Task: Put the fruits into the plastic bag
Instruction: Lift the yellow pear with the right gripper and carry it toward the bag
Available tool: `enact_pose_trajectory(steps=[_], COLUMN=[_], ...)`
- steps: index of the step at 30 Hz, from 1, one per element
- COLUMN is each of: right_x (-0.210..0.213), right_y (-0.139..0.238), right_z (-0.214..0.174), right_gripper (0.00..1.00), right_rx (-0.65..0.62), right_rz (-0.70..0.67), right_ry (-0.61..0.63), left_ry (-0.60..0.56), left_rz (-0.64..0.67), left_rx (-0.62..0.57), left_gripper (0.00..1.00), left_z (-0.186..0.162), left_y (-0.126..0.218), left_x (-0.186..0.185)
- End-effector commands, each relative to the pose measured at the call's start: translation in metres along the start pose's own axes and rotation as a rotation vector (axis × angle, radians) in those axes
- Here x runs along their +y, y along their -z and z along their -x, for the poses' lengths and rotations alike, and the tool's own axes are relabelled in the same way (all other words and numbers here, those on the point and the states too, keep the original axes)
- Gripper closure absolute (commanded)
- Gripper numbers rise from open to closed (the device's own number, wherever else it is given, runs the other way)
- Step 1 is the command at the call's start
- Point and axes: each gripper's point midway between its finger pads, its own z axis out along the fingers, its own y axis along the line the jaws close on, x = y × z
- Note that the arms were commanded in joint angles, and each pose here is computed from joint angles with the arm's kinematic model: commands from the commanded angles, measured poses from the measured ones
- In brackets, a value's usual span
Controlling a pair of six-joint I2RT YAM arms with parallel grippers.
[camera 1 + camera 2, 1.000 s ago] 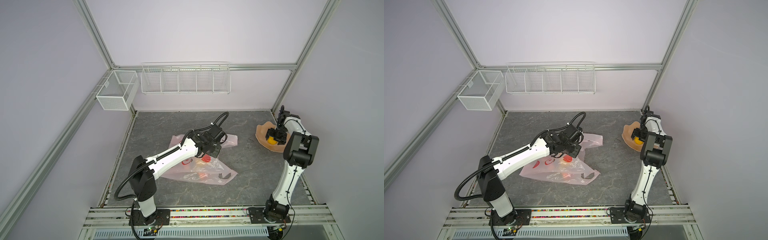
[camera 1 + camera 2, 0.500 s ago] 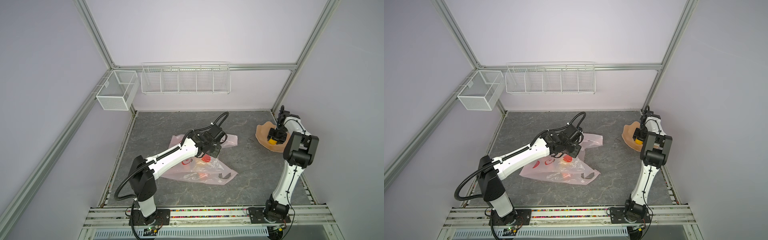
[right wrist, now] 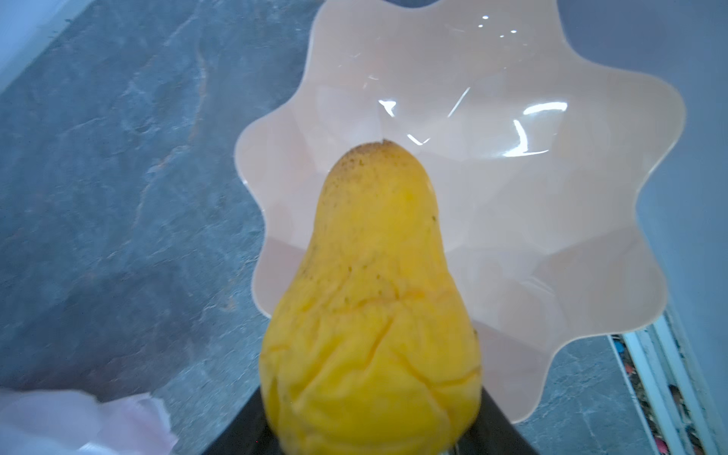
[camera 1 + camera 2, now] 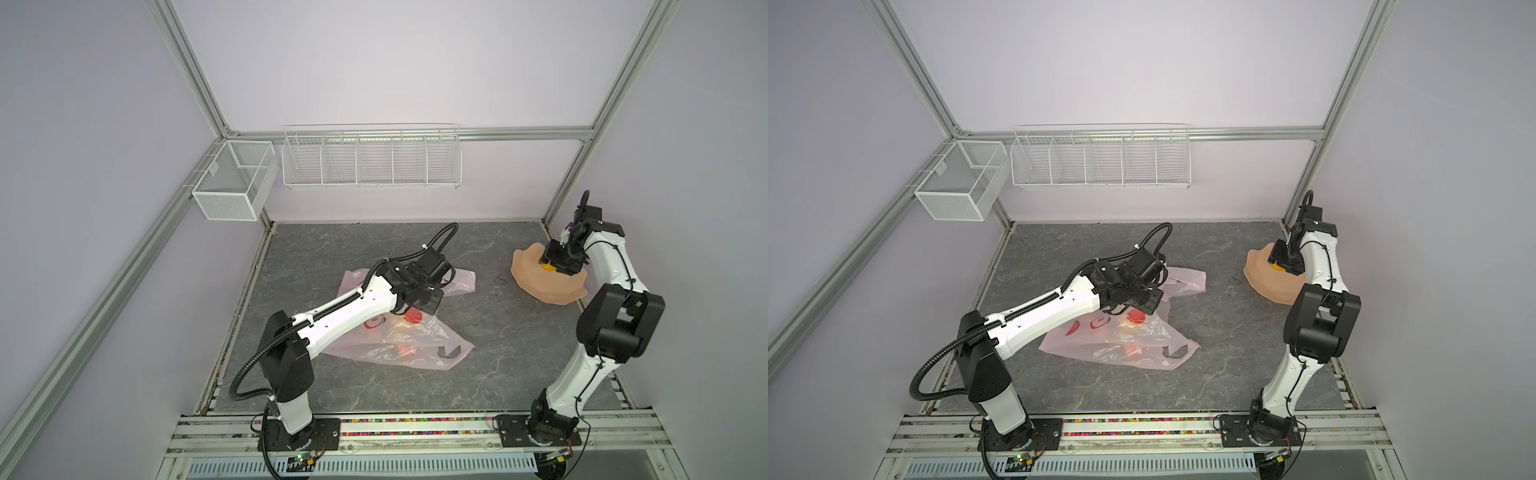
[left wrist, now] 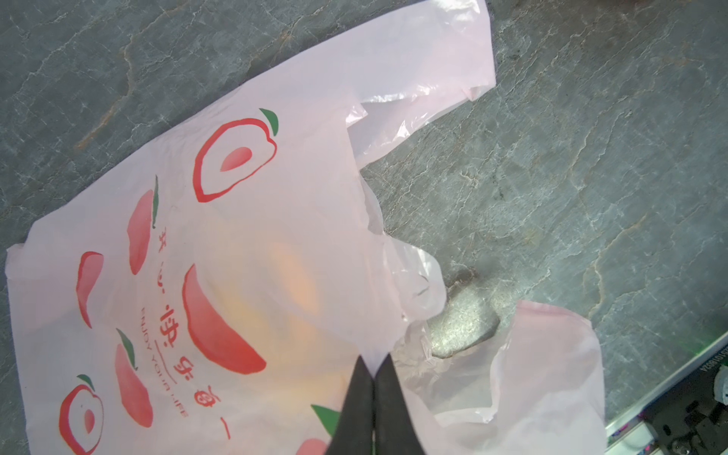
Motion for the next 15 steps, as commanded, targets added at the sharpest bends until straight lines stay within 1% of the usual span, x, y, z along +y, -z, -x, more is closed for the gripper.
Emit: enact_pose_trajectory(steps=[1,4,10,12,15], right_x=[0.035,0.057,0.088,0.093,0.098], right_y=[0.005,0.013,0.028,0.032,0.038], right_z=[-0.004,-0.006,-0.018,-0.027,-0.047], right_gripper=[0.60,0.62,0.64,0.66,0.66], right_rx=[-0.010,-0.013,-0.003,0.008,0.025], right_rz=[0.204,0.340,0.559,0.606,0.657], right_ry=[0.012,-0.005,-0.052,-0.067,-0.074], left_ry=[-0.007,-0.012,-0.020,-0.022,-0.024], left_rz=[0.001,0.001,0.003,0.005,0.005], left_rx=[-0.006,-0.005,-0.005,-0.006,-0.008], left_gripper=[1.00,1.00,1.00,1.00,1.00], left_z=[0.007,0.008,0.008,0.009,0.010], left_y=[0.001,0.001,0.001,0.001,0.001], left_x=[0.000,-0.001,0.000,0.000,0.000])
